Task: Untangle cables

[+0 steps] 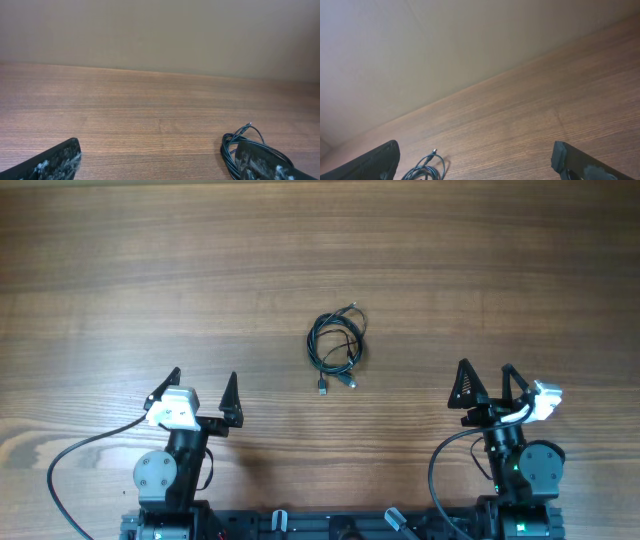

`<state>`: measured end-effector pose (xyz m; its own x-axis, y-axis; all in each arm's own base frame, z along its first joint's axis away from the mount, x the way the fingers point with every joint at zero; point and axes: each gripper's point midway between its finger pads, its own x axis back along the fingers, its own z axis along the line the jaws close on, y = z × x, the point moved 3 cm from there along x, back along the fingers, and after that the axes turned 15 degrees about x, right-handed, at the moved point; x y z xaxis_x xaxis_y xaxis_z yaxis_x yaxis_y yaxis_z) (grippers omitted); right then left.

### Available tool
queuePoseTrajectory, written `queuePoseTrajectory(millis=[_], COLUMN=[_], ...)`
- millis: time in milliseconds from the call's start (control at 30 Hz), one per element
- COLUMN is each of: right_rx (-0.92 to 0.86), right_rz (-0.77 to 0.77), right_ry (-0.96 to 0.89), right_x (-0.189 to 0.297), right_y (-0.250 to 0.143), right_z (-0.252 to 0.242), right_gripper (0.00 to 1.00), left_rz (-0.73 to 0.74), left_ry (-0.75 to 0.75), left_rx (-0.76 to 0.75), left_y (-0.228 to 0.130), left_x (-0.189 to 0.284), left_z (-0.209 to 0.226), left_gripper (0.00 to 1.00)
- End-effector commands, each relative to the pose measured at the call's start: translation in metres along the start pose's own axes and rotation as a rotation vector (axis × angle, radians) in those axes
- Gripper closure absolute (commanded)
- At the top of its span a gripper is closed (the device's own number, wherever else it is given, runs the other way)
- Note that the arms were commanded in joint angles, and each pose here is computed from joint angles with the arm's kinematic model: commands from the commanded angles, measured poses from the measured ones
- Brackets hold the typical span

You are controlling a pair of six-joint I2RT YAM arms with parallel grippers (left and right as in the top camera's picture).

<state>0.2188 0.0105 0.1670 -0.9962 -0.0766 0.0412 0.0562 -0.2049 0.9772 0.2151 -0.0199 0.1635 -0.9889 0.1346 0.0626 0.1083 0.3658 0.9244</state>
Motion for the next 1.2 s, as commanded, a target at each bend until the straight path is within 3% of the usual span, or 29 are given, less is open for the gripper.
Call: queuePoseTrajectory(millis=[0,1167], right_rx=[-0.005,0.028], right_rz=[0.001,0.001], right_ry=[-0.013,0.024], right_x=[-0.0003,-0.0002], right_y=[-0.0003,0.0004], right_z=[-0.0018,0.0036], right_gripper=[0.0,0.0], left_rz=[-0.001,0.003], left_ry=[0.01,0.002], left_rx=[-0.016,0.005], left_y=[-0.0021,-0.0026], left_x=[-0.0001,-0.0002], left_z=[0.002,0.0008], left_gripper=[0.0,0.0])
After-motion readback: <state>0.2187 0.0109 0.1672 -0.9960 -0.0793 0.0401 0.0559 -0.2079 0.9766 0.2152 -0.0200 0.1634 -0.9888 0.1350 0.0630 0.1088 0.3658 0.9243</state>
